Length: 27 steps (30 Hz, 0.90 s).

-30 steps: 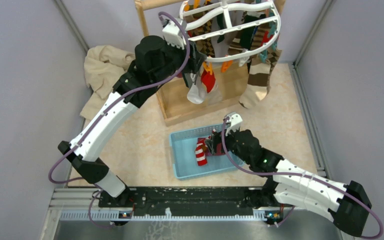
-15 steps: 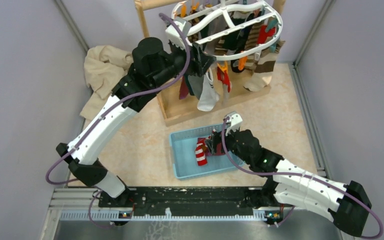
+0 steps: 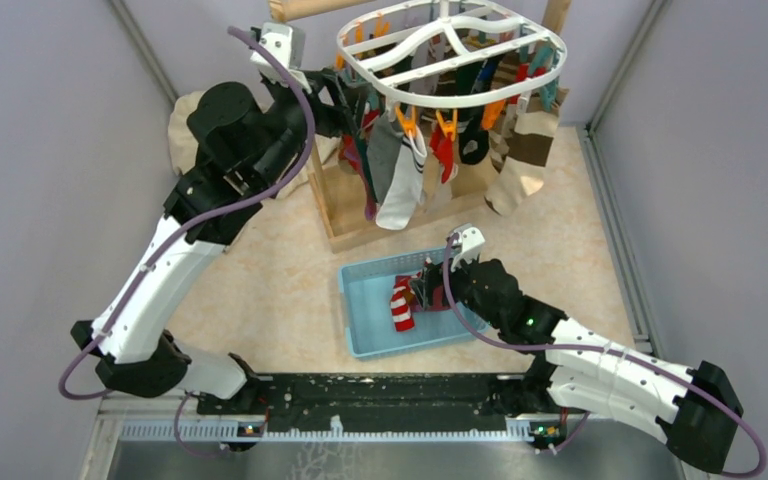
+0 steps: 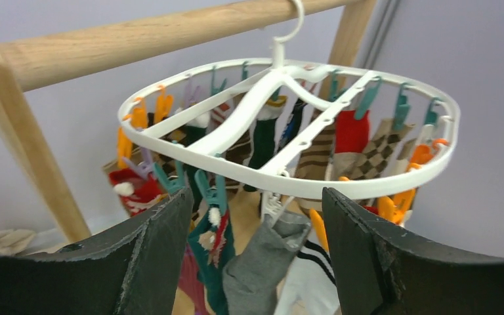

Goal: Remove the socks clipped to the hanger
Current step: Adjust the hanger on the clothesline.

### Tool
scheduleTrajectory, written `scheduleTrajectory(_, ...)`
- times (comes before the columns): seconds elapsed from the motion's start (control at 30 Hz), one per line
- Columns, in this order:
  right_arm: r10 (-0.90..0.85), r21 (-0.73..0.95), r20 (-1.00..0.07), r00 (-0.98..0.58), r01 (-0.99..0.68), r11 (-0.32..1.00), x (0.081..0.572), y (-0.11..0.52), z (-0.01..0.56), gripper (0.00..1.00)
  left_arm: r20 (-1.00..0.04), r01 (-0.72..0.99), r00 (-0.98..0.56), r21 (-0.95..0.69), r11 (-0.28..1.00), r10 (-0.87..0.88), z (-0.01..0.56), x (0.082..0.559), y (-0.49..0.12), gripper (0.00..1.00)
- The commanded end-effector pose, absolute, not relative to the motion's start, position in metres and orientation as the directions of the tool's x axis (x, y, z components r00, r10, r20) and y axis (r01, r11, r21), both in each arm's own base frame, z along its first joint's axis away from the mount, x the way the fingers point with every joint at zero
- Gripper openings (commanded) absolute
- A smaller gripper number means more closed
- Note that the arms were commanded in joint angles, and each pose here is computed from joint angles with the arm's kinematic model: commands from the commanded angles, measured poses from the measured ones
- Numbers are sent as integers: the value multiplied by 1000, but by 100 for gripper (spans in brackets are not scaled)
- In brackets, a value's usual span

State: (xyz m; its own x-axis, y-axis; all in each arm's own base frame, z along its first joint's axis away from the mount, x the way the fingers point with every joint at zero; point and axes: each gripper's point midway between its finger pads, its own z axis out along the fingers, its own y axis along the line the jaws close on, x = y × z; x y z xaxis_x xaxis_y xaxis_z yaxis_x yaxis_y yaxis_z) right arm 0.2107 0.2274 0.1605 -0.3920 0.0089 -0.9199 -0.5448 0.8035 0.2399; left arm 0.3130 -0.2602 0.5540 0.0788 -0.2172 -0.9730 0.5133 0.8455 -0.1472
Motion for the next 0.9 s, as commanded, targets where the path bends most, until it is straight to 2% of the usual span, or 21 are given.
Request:
scheduleTrajectory(0.0,74,272,-935,-346,-568,777,213,237,190,87,-993,397,30,-91,913,-113,515,350,-245,78)
scheduleTrajectory(0.23,82,272,-937,-338,-565,779,212,234,195,87,-998,376,-35,-70,924,-61,477,388,-246,76)
scheduleTrajectory(0.47,81,266,-940,-330,-565,781,212,232,200,87,-996,404,-70,-74,912,-50,459,404,-265,73)
scheduleTrajectory(0.87,77,264,-940,-331,-568,779,212,233,199,87,-994,499,-73,-108,860,-83,459,385,-306,70)
